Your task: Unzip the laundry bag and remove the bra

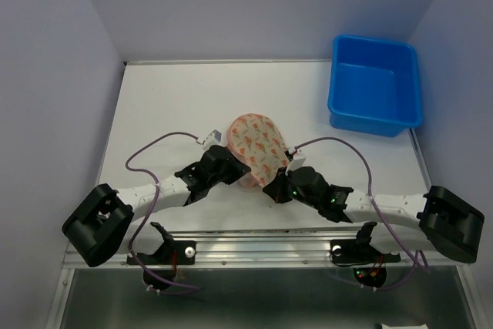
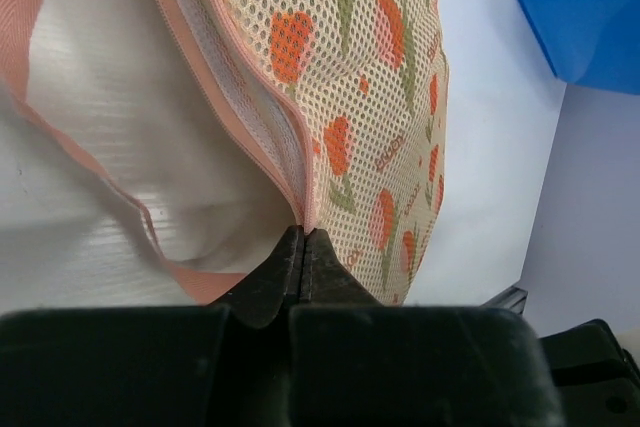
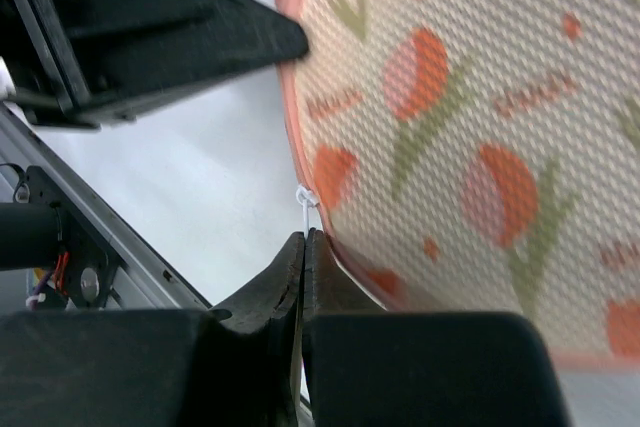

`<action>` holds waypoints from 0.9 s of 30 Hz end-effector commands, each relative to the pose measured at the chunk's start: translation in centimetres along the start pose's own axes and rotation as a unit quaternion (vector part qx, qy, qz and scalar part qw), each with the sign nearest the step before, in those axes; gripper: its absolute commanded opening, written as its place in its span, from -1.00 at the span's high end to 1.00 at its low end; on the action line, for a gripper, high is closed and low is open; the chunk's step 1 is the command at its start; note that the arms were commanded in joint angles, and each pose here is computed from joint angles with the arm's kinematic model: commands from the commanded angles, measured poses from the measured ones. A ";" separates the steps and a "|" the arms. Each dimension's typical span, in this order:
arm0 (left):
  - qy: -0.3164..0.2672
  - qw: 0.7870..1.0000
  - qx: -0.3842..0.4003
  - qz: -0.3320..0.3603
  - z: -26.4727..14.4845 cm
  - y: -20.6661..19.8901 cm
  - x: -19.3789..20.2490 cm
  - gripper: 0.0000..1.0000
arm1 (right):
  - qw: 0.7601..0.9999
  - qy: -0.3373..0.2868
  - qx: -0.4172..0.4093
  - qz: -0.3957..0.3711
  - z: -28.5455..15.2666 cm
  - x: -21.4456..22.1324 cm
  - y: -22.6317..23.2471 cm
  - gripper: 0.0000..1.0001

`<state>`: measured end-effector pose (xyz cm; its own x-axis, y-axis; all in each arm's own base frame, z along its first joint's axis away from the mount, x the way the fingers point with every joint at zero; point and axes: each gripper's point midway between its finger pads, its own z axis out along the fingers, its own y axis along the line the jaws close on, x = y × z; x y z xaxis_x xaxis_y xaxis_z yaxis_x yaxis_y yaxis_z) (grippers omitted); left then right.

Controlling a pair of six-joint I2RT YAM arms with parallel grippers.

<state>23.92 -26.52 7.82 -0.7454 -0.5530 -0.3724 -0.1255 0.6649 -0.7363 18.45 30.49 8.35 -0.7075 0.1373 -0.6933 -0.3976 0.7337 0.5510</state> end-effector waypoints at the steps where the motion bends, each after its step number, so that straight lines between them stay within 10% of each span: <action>1: -0.055 0.998 -0.005 0.009 0.1 -0.7 -3.6 1.00 | 1.000 -0.010 0.020 0.010 -1.4 0.6 -1.6 0.99; 11: -0.090 0.994 -0.034 0.047 0.9 1.0 -8.8 0.89 | 1.000 -0.017 0.008 0.003 -3.0 0.3 -1.6 0.99; 21: -0.099 0.993 -0.002 0.063 -1.1 -1.9 -9.9 -0.79 | 1.000 -0.007 -0.029 0.002 -0.4 -0.6 1.4 0.99; 27: -0.065 0.998 0.017 0.009 -3.5 0.5 -4.4 -0.88 | 0.999 -0.012 -0.044 -0.005 1.7 -1.9 3.7 0.99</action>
<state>27.99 -21.73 12.81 -0.6289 -0.5784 -0.5196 -0.0482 0.6960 -0.7164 17.80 30.55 6.71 -0.7440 0.0895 -0.6622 -0.3863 0.7510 0.5355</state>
